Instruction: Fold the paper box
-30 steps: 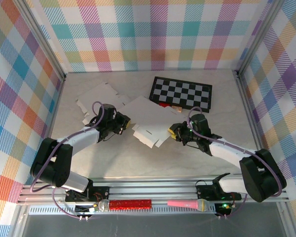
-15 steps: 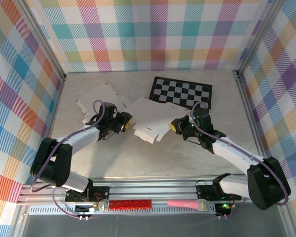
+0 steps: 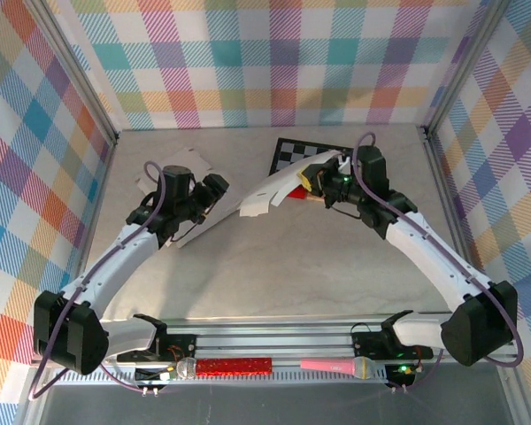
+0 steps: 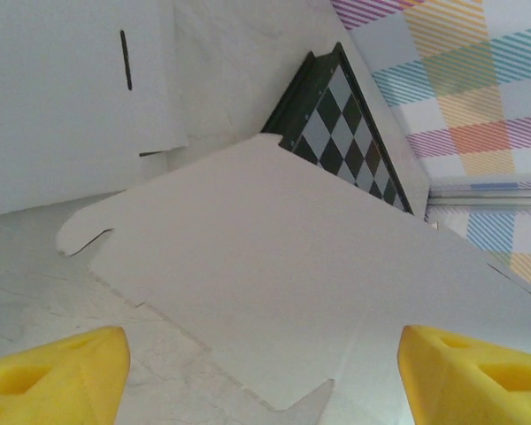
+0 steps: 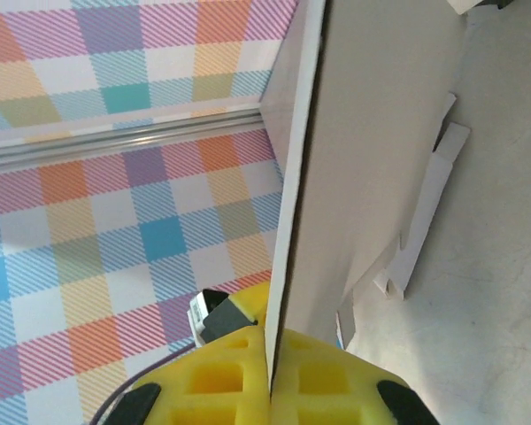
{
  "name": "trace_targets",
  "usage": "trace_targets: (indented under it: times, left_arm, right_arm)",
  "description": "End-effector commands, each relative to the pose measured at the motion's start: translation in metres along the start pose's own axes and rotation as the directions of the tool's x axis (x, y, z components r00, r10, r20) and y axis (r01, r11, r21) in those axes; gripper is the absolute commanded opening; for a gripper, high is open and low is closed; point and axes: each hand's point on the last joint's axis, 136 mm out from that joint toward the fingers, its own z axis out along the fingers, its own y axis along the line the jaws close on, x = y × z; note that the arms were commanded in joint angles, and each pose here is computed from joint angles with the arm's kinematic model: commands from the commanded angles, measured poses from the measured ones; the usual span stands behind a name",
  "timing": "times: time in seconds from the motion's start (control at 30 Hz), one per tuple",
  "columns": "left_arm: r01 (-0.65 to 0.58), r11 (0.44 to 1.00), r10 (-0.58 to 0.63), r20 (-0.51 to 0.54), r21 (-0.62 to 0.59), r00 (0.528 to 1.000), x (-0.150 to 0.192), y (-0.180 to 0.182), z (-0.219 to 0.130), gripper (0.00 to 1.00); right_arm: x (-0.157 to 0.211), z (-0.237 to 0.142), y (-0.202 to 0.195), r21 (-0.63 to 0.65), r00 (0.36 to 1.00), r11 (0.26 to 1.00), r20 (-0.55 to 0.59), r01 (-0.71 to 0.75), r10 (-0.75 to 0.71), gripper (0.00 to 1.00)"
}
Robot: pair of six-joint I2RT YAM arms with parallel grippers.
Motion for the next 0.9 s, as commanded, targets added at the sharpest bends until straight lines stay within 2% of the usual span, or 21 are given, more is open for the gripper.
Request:
trace_targets:
  times: [0.0,0.13,0.2,0.27,0.53,0.63,0.87]
  left_arm:
    - [-0.062,0.998,0.063,0.039,-0.023,0.997,-0.011,-0.010,-0.021,0.79]
    - [-0.079,0.997,0.079,0.009,0.010,0.997,-0.011,-0.028,-0.026,0.79]
    - [-0.079,0.997,0.080,-0.013,0.025,0.997,-0.009,-0.034,-0.026,0.78]
    - [-0.081,0.996,0.081,-0.019,0.034,0.997,-0.009,-0.038,-0.027,0.78]
    - [-0.083,0.996,0.084,-0.027,0.036,0.996,-0.008,-0.039,-0.023,0.78]
    - [-0.083,0.996,0.084,-0.025,0.041,0.996,-0.008,-0.039,-0.023,0.77]
    - [-0.101,0.993,0.104,-0.051,0.059,0.993,0.000,-0.047,-0.024,0.76]
  right_arm:
    - [-0.017,-0.041,-0.001,0.149,0.986,0.989,0.166,-0.014,-0.011,0.00]
    - [-0.017,-0.092,-0.021,0.336,0.961,0.936,0.276,-0.107,0.011,0.00]
    - [-0.013,-0.104,-0.024,0.379,0.957,0.916,0.290,-0.129,0.014,0.00]
    - [-0.010,-0.098,-0.014,0.350,0.963,0.931,0.269,-0.105,0.008,0.00]
    - [-0.013,-0.027,0.023,0.188,0.989,0.981,0.149,-0.049,0.021,0.00]
    - [-0.009,-0.012,0.039,0.153,0.996,0.988,0.093,-0.021,0.007,0.00]
    - [-0.025,-0.044,0.068,0.156,0.969,0.980,0.192,0.126,-0.155,0.00]
